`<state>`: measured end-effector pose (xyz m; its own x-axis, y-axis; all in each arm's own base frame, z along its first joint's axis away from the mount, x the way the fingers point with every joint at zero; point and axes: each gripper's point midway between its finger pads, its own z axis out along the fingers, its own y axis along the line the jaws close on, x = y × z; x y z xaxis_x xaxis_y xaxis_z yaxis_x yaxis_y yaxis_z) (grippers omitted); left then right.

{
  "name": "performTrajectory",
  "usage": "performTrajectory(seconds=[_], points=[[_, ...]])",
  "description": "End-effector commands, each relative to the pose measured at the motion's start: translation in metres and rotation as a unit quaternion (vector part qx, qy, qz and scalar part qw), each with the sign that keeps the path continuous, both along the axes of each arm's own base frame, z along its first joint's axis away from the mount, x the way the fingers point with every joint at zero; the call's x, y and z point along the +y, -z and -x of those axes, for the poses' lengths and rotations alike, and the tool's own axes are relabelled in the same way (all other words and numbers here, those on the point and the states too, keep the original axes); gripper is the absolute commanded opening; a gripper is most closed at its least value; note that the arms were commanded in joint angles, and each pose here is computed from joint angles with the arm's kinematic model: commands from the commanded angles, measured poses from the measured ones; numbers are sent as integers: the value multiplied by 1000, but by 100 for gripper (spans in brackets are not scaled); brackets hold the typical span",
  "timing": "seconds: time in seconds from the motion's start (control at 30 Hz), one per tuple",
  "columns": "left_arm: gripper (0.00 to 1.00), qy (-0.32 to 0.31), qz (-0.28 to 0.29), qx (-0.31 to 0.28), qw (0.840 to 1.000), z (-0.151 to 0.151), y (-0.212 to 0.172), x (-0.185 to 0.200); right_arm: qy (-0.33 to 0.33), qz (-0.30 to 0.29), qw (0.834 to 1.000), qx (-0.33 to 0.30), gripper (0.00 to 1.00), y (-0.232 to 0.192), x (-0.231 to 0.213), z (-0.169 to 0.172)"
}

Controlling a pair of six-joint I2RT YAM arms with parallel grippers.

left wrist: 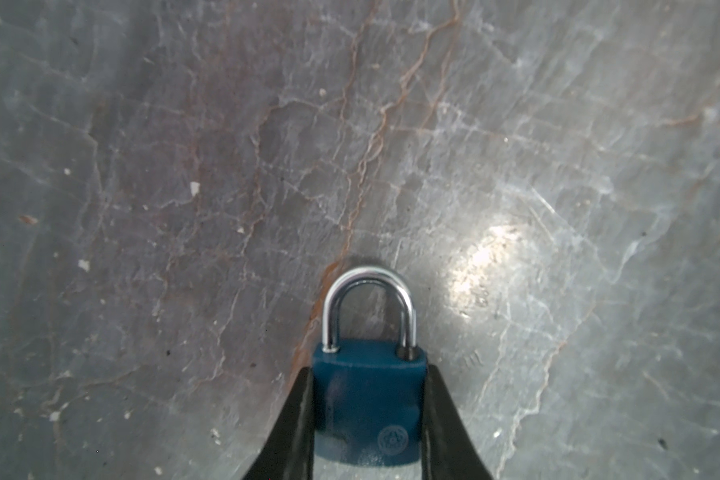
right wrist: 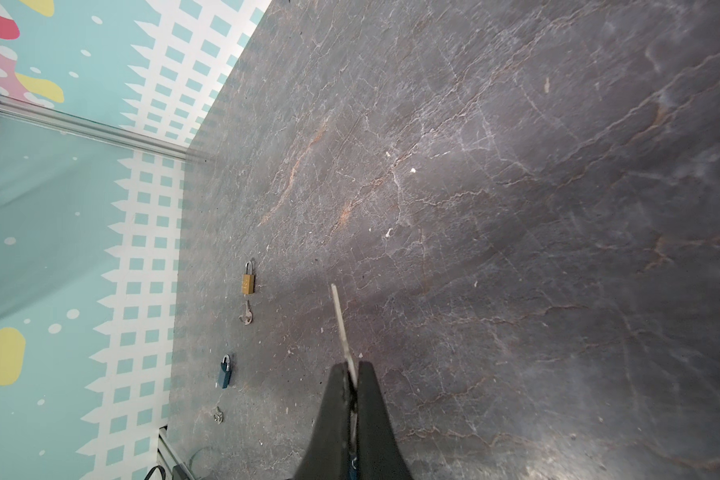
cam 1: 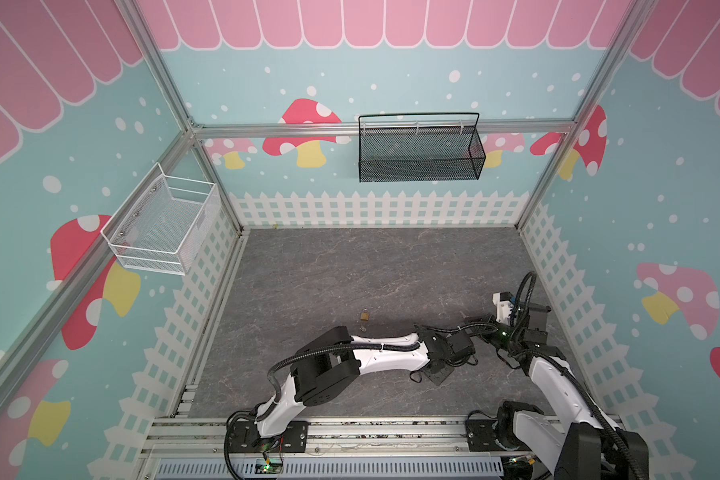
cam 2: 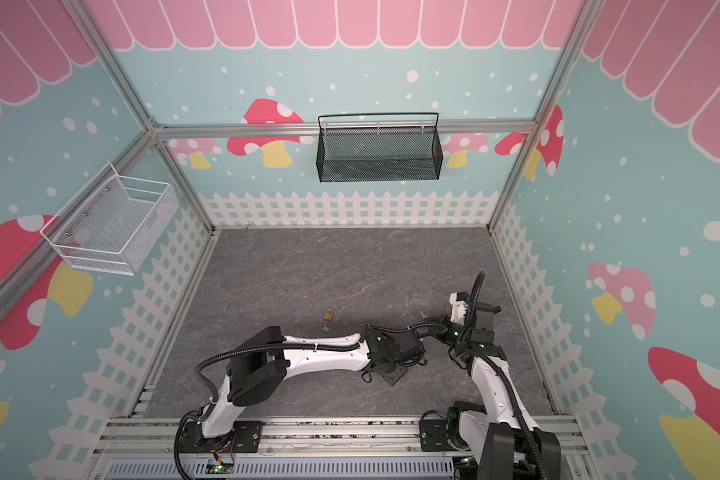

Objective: Unlock with the key
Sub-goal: 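Close the left gripper on the blue padlock's body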

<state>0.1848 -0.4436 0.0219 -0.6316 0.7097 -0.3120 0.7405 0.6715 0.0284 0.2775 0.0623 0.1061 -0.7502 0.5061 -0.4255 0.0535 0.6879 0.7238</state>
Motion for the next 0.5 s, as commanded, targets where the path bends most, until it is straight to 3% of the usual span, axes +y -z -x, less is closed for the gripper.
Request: performTrajectory(seconds=[0.0, 0.17, 0.27, 0.47], points=[[25, -24, -46, 26, 998, 4, 22, 23, -4, -5, 1000, -19, 0, -15, 0, -6], [16, -56, 5, 0, 998, -12, -18, 12, -7, -10, 1000, -28, 0, -24, 2, -7], [2, -94, 47, -16, 994, -25, -46, 11, -10, -5, 1000, -29, 0, -29, 2, -7], [0, -213, 162, -18, 963, -53, -99, 27, -20, 6, 999, -36, 0, -39, 6, -7]])
